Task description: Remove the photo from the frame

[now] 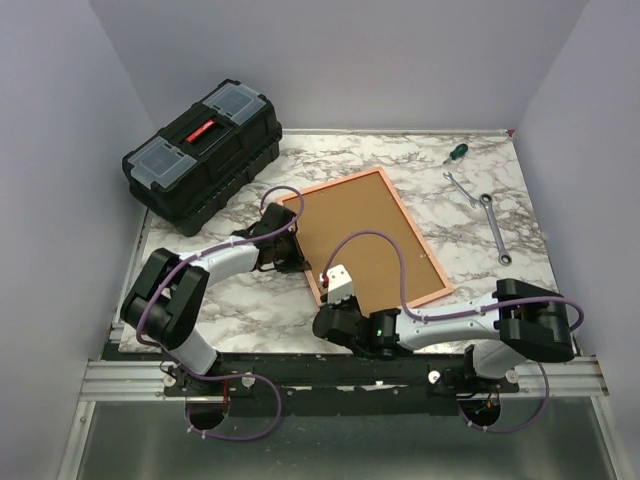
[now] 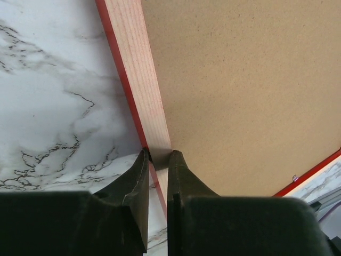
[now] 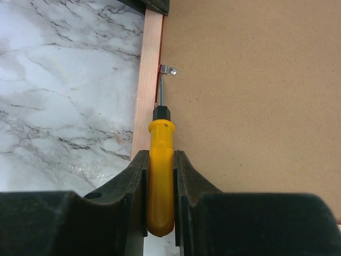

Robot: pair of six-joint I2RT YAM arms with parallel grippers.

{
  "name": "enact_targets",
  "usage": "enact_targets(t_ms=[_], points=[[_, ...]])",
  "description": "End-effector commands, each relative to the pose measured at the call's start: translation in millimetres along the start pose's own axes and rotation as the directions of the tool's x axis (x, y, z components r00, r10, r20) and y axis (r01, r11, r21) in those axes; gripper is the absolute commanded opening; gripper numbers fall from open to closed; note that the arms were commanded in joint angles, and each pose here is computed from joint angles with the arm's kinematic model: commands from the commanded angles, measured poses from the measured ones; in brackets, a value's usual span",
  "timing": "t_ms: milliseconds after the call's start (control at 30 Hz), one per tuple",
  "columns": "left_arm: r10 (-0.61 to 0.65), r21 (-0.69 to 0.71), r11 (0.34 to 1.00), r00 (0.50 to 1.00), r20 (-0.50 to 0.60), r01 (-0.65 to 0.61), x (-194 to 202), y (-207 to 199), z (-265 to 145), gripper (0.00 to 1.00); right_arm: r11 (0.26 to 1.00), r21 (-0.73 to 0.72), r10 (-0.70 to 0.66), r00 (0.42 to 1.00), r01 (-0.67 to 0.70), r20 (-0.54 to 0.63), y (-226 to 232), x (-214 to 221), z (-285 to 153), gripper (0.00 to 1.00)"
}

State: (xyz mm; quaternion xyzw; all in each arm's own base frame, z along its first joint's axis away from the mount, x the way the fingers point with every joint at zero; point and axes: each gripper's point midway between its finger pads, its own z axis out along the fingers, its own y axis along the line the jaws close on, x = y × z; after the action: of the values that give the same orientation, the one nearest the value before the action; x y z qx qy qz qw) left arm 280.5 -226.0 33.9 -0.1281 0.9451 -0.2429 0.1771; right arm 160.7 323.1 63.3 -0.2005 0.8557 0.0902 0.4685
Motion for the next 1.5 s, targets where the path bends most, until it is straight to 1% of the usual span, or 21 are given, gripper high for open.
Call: enact_targets(t_ms=[0, 200, 333, 500, 567, 633, 667, 700, 733, 767, 867, 933, 1033, 1100, 1167, 1233, 1400, 1433, 1467], points=[[0.025, -0.081, 0.996, 0.999, -0.031, -0.027, 20, 27, 6, 0.0, 0.999, 0.051, -0.018, 1.0, 0.017, 0.014, -6, 4, 9, 0.0], [0.012, -0.087, 0.996, 0.999, -0.045, -0.016, 35, 33, 6, 0.0, 0.992, 0.122, -0.027, 0.997, 0.019, 0.069, -13, -7, 14, 0.0], [0.002, -0.087, 0.996, 0.999, -0.051, -0.007, 43, 37, 6, 0.0, 0.991, 0.135, -0.023, 0.993, 0.007, 0.118, -12, -22, 15, 0.0], [0.007, -0.081, 0.997, 0.999, -0.044, -0.01, 42, 35, 3, 0.0, 0.989, 0.148, -0.025, 0.992, 0.006, 0.123, -15, -31, 18, 0.0], [0.016, -0.067, 0.998, 0.999, -0.034, -0.018, 38, 30, 0, 0.0, 0.994, 0.106, 0.003, 0.992, -0.016, 0.125, -11, -39, 11, 0.0], [0.033, -0.044, 0.998, 0.999, -0.019, -0.034, 33, 22, -5, 0.0, 0.998, 0.021, 0.055, 0.989, -0.058, 0.14, -4, -55, -3, 0.0], [0.042, -0.033, 0.999, 0.999, -0.013, -0.043, 30, 18, -8, 0.02, 0.995, -0.03, 0.094, 0.983, -0.091, 0.157, -1, -67, -14, 0.0], [0.05, -0.023, 0.998, 0.999, -0.001, -0.05, 26, 14, -11, 0.11, 0.99, -0.07, 0.133, 0.977, -0.122, 0.17, -1, -76, -25, 0.0], [0.061, -0.018, 0.998, 0.998, 0.008, -0.061, 23, 11, -14, 0.22, 0.985, -0.09, 0.163, 0.97, -0.149, 0.18, -5, -82, -32, 0.0], [0.072, -0.017, 0.997, 0.997, 0.022, -0.072, 19, 8, -16, 0.3, 0.982, -0.105, 0.175, 0.967, -0.158, 0.184, -9, -86, -40, 0.0], [0.105, -0.027, 0.994, 0.992, 0.066, -0.104, 6, 3, -23, 0.54, 0.985, -0.058, 0.171, 0.975, -0.164, 0.143, -29, -77, -51, 0.0], [0.118, -0.048, 0.992, 0.99, 0.082, -0.114, -3, 2, -24, 0.62, 0.985, -0.029, 0.173, 0.98, -0.171, 0.102, -40, -65, -56, 0.0], [0.125, -0.077, 0.99, 0.989, 0.077, -0.119, -12, 3, -19, 0.66, 0.975, -0.031, 0.222, 0.972, -0.221, 0.072, -54, -53, -66, 0.0], [0.128, -0.12, 0.986, 0.99, 0.066, -0.119, -16, 9, -12, 0.66, 0.965, -0.047, 0.26, 0.963, -0.257, 0.069, -60, -50, -73, 0.01], [0.123, -0.148, 0.982, 0.991, 0.054, -0.114, -18, 13, -7, 0.63, 0.958, -0.055, 0.286, 0.956, -0.283, 0.068, -66, -48, -79, 0.01], [0.119, -0.159, 0.981, 0.992, 0.042, -0.111, -17, 16, -2, 0.57, 0.954, -0.049, 0.298, 0.952, -0.295, 0.068, -73, -47, -83, 0.01], [0.09, -0.157, 0.984, 0.996, 0.007, -0.087, -5, 21, 8, 0.46, 0.958, -0.016, 0.286, 0.956, -0.285, 0.061, -82, -42, -86, 0.0], [0.087, -0.154, 0.984, 0.996, 0.0, -0.086, -1, 22, 9, 0.41, 0.959, -0.014, 0.282, 0.958, -0.282, 0.06, -82, -42, -85, 0.0], [0.085, -0.145, 0.986, 0.996, -0.01, -0.085, 5, 22, 10, 0.33, 0.96, -0.016, 0.281, 0.958, -0.281, 0.058, -82, -41, -85, 0.0]])
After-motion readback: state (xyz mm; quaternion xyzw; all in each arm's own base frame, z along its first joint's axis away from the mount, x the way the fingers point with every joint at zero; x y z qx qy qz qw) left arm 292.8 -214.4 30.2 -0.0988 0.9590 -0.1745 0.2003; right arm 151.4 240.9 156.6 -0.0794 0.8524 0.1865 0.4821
